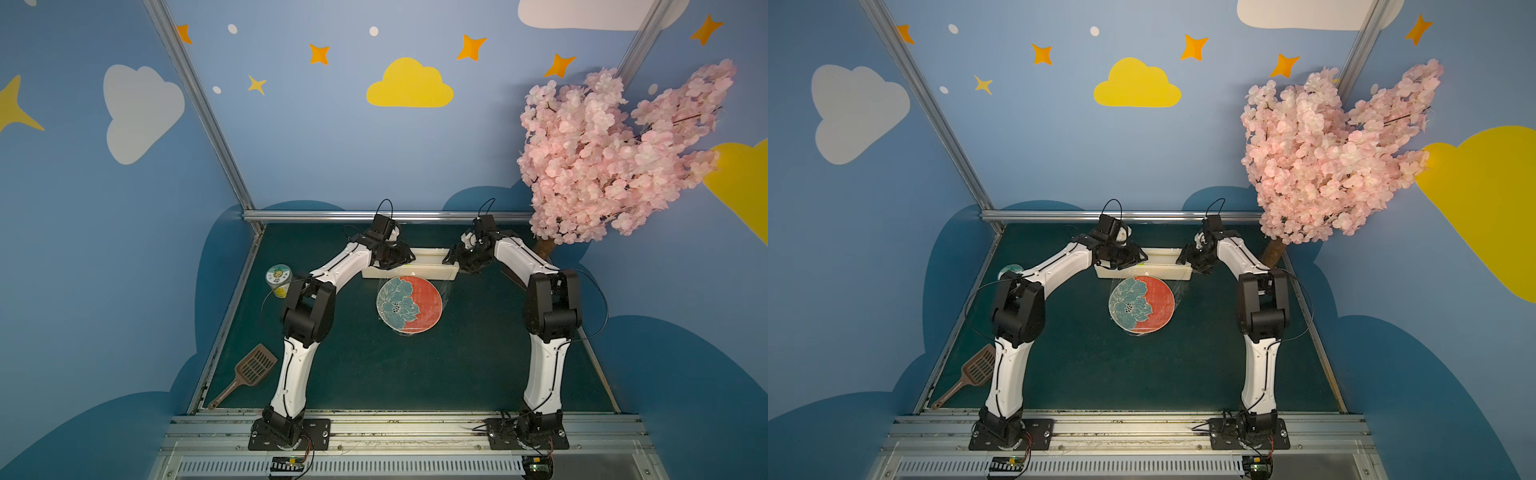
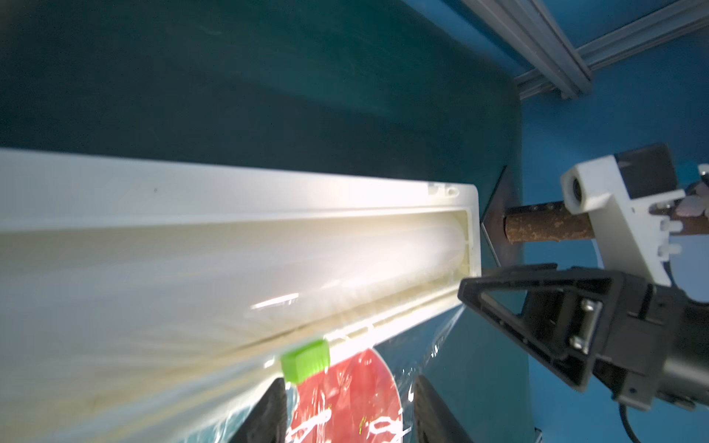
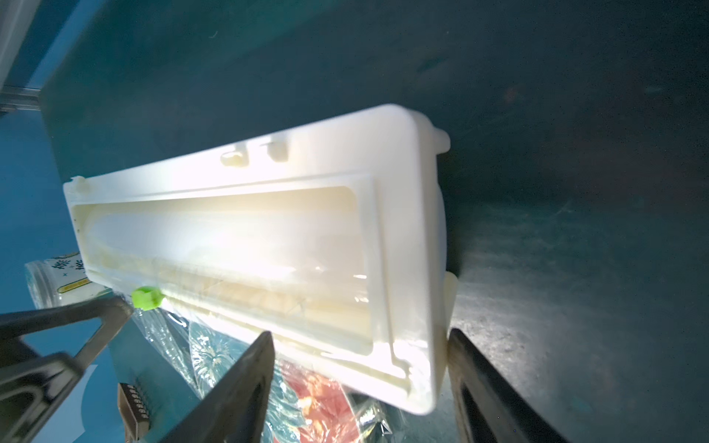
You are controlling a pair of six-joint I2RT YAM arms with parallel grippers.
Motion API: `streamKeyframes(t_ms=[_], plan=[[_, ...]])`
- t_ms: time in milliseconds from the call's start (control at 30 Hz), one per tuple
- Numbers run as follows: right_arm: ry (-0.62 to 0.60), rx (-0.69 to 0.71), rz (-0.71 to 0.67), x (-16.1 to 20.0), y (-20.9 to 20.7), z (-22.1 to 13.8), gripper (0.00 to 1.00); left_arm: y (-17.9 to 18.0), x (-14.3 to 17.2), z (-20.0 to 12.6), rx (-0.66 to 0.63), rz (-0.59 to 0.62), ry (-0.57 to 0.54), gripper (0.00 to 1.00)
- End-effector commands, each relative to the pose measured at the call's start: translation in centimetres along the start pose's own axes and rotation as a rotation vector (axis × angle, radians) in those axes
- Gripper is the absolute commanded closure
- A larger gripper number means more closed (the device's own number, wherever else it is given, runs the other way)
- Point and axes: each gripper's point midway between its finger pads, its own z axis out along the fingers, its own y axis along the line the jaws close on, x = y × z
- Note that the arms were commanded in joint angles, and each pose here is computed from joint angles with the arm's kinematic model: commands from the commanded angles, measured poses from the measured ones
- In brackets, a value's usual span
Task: Wrap the plate with plastic wrap
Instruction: Tear off the plastic wrap from the plastic wrap cutting box.
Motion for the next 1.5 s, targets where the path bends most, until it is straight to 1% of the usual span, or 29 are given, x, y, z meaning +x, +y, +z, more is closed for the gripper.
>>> streamKeyframes(t_ms=[0,67,133,233,300,400,533,633,833,967,1067,1233,1333,1467], plan=[[-0.011,0.073,-0.089,0.8,1.9,-2.1,0.30,1.0,-1.8,-5.3,-0.010,0.020,-0.070,0.47],[-0.041,0.164,-0.160,0.9,2.3,-2.7,0.30,3.8,-1.8,-6.8,-0.065,-0.002,-0.088,0.48],[-0.062,0.219,-0.223,1.2,3.6,-2.9,0.30,7.1,-1.6,-7.9,-0.116,-0.039,-0.101,0.48],[-0.098,0.257,-0.298,1.1,5.9,-2.8,0.30,10.0,-1.5,-8.7,-0.139,-0.086,-0.118,0.49],[-0.116,0.271,-0.352,1.2,7.8,-2.1,0.30,11.0,-1.4,-8.5,-0.137,-0.101,-0.109,0.49],[-0.131,0.300,-0.417,1.3,10.1,-1.2,0.30,11.7,-1.4,-8.0,-0.140,-0.098,-0.096,0.49],[-0.167,0.366,-0.464,1.1,11.1,-0.5,0.29,12.8,-2.1,-7.3,-0.165,-0.094,-0.100,0.46],[-0.188,0.342,-0.482,1.1,12.2,0.6,0.29,13.2,-2.5,-6.5,-0.155,-0.106,-0.093,0.46],[-0.210,0.232,-0.546,1.5,15.4,2.1,0.28,13.8,-3.0,-5.6,-0.161,-0.100,-0.073,0.46],[-0.219,0.228,-0.583,1.6,16.3,3.1,0.27,14.3,-3.2,-5.8,-0.172,-0.105,-0.080,0.47],[-0.201,0.243,-0.605,1.5,16.2,4.3,0.27,14.8,-3.3,-5.7,-0.177,-0.117,-0.080,0.47],[-0.181,0.325,-0.639,1.1,14.8,5.3,0.27,15.5,-3.0,-5.0,-0.192,-0.130,-0.055,0.48],[-0.178,0.349,-0.647,1.1,14.3,5.5,0.27,15.7,-2.8,-4.8,-0.201,-0.133,-0.045,0.48],[-0.192,0.407,-0.626,0.8,13.3,5.1,0.27,16.3,-2.2,-4.5,-0.218,-0.143,-0.019,0.50]])
